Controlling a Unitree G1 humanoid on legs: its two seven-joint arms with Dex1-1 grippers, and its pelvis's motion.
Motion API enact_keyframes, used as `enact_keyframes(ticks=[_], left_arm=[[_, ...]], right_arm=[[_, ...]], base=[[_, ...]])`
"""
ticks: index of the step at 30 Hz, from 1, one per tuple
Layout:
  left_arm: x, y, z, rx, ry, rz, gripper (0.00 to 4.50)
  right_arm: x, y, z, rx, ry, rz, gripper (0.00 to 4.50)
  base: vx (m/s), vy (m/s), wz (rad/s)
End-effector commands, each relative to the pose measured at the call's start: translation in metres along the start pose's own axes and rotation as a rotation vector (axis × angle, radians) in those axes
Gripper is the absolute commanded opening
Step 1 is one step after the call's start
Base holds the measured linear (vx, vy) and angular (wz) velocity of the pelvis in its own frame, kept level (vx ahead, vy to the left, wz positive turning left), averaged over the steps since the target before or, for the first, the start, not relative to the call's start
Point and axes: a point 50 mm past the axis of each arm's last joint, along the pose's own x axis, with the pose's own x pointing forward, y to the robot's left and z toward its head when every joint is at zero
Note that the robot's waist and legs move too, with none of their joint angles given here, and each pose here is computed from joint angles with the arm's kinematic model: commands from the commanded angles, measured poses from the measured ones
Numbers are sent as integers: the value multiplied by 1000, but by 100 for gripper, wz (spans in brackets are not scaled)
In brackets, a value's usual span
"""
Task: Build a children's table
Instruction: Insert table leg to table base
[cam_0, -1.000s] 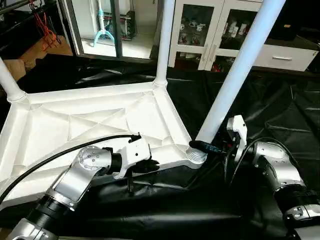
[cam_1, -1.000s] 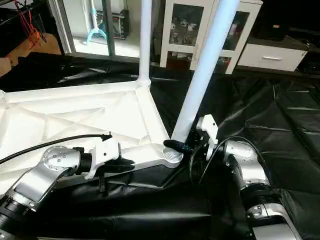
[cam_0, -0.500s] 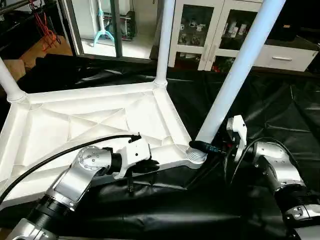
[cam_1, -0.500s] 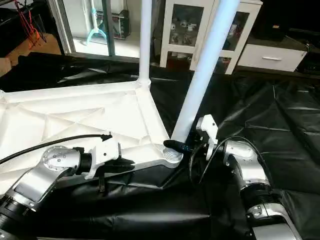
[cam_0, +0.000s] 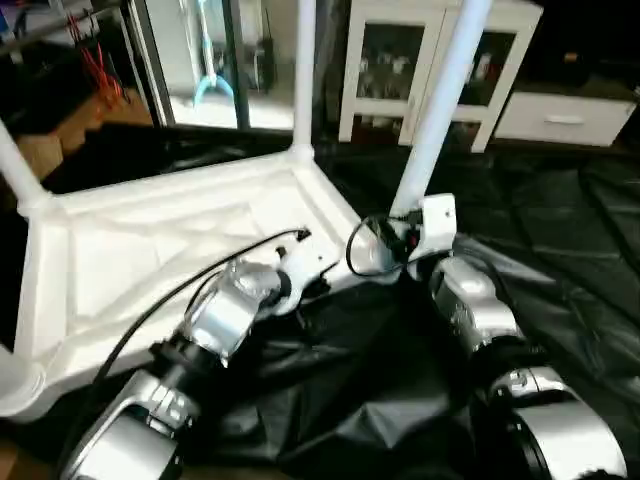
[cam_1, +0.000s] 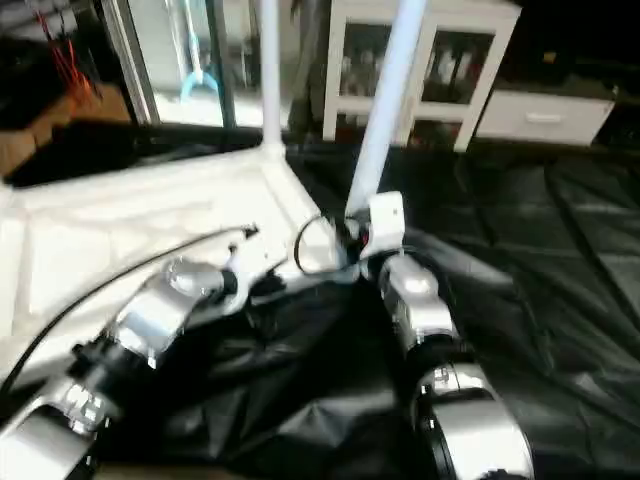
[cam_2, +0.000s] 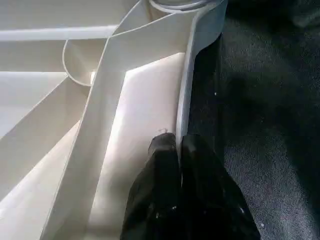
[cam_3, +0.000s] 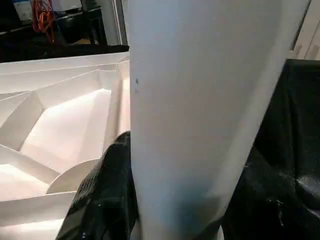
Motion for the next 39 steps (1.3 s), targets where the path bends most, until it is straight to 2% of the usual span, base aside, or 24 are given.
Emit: enact_keyframes(ticks=[1, 5, 7, 9, 12, 15, 18, 19, 21, 25, 28, 32, 39], left_arm=[[2, 2, -10, -30, 47, 70, 0], [3, 4, -10, -42, 66, 80, 0], [1, 0, -8, -11, 7, 25, 0], [-3, -2, -11, -11, -8, -10, 0], [-10, -3, -16, 22, -47, -52, 0], [-23, -8, -24, 76, -106, -135, 0], [-36, -18, -32, 104, -144, -227, 0], [-40, -19, -37, 103, -138, -224, 0], [-43, -20, -40, 98, -137, -220, 0], [-48, -18, -43, 73, -158, -209, 0], [-49, -20, -46, 108, -158, -240, 0], [-48, -24, -49, 158, -148, -261, 0], [-45, -24, -43, 199, -149, -266, 0]], right_arm=[[-15, 5, -60, 11, 267, -39, 188], [-10, 9, -58, 9, 261, -90, 188], [-7, 14, -54, 19, 237, -37, 188], [-7, 18, -50, 24, 214, 41, 188], [-9, 18, -44, -15, 174, 131, 188], [-13, 15, -36, -76, 106, 234, 188], [-16, 10, -26, 21, 21, 270, 188], [-18, 7, -22, 66, -5, 275, 188], [-19, 3, -21, 98, -22, 269, 187], [-22, -6, -20, 124, -33, 251, 187], [-26, -10, -18, 147, -47, 282, 187], [-31, -16, -20, 131, -31, 313, 187], [-35, -24, -12, 126, -43, 333, 187]], base=[[0, 0, 0], [0, 0, 0], [0, 0, 0], [0, 0, 0], [0, 0, 0], [0, 0, 0], [0, 0, 0], [0, 0, 0], [0, 0, 0], [0, 0, 0], [0, 0, 0], [0, 0, 0], [0, 0, 0]])
